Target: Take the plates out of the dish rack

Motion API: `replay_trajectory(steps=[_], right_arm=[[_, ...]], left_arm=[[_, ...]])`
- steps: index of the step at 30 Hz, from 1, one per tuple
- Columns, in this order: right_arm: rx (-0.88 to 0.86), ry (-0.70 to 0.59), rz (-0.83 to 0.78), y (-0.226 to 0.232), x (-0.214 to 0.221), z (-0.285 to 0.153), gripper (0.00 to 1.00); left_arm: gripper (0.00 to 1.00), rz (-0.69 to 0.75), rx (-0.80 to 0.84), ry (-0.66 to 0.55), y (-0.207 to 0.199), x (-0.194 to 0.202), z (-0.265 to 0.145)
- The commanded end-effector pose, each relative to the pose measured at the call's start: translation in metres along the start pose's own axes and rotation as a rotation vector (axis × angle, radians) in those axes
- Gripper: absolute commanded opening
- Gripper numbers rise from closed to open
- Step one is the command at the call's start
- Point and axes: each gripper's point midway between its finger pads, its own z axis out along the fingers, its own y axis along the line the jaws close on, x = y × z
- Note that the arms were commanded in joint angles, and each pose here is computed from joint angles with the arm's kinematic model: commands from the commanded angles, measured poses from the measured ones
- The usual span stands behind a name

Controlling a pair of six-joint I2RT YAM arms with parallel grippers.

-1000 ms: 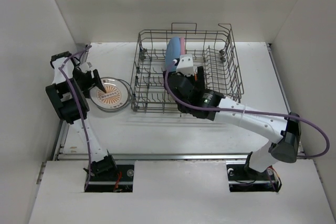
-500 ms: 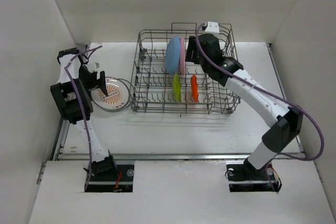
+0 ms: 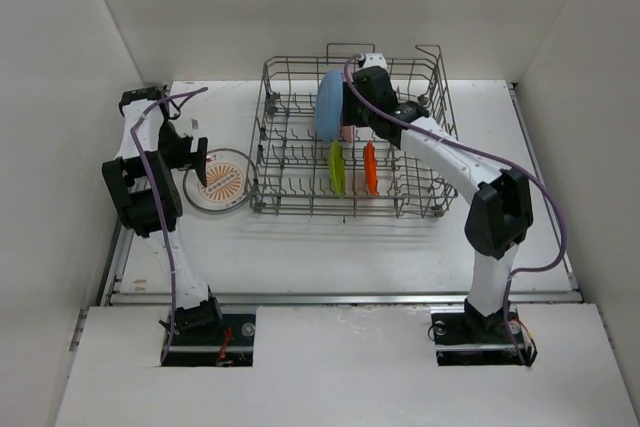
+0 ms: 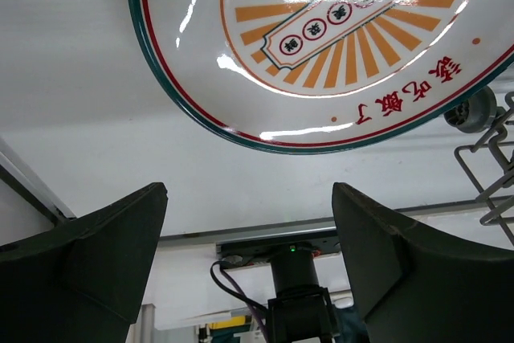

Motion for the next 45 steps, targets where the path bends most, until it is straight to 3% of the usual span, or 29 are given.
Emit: replay_trajectory(steps=[1, 10, 11, 16, 19, 29, 36, 40, 45], right_arm=[[-0.057, -0.096, 0.028, 0.012, -0.038, -0.004, 0.60], [-0.098, -0.041, 0.027, 0.017, -0.024, 0.030, 0.52], [-0.110, -0.048, 0.030, 0.019, -0.028, 0.029, 0.48], [-0.073, -0.040, 0.046, 0.014, -0.031, 0.028, 0.11], [-0.077, -0.086, 0.060, 0.011, -0.052, 0.007, 0.00], [-0.063, -0.354, 0.098, -0.010, -0.147, -0.087, 0.00], [0.013, -0.457, 0.123, -0.037, -0.178, -0.139, 0.00], [0.157, -0.492, 0.138, -0.080, -0.187, -0.176, 0.00], [0.480, -0.469, 0.179, -0.169, -0.175, -0.214, 0.00]], left_arm=[[0.82, 0.012, -0.008, -0.001, -0.002, 0.002, -0.010], [0.82, 0.008, -0.026, -0.037, -0.003, 0.004, -0.022], [0.82, 0.008, -0.026, -0.037, -0.003, 0.004, -0.023], [0.82, -0.008, -0.029, -0.065, -0.006, 0.008, -0.032], [0.82, -0.001, 0.001, -0.106, -0.016, 0.016, -0.043], [0.82, 0.000, 0.001, -0.228, -0.027, 0.005, -0.073], [0.82, 0.003, 0.000, -0.244, -0.031, 0.006, -0.078], [0.82, 0.062, 0.037, -0.254, -0.053, 0.007, -0.080], [0.84, 0.199, 0.067, -0.319, -0.094, 0.002, -0.099]])
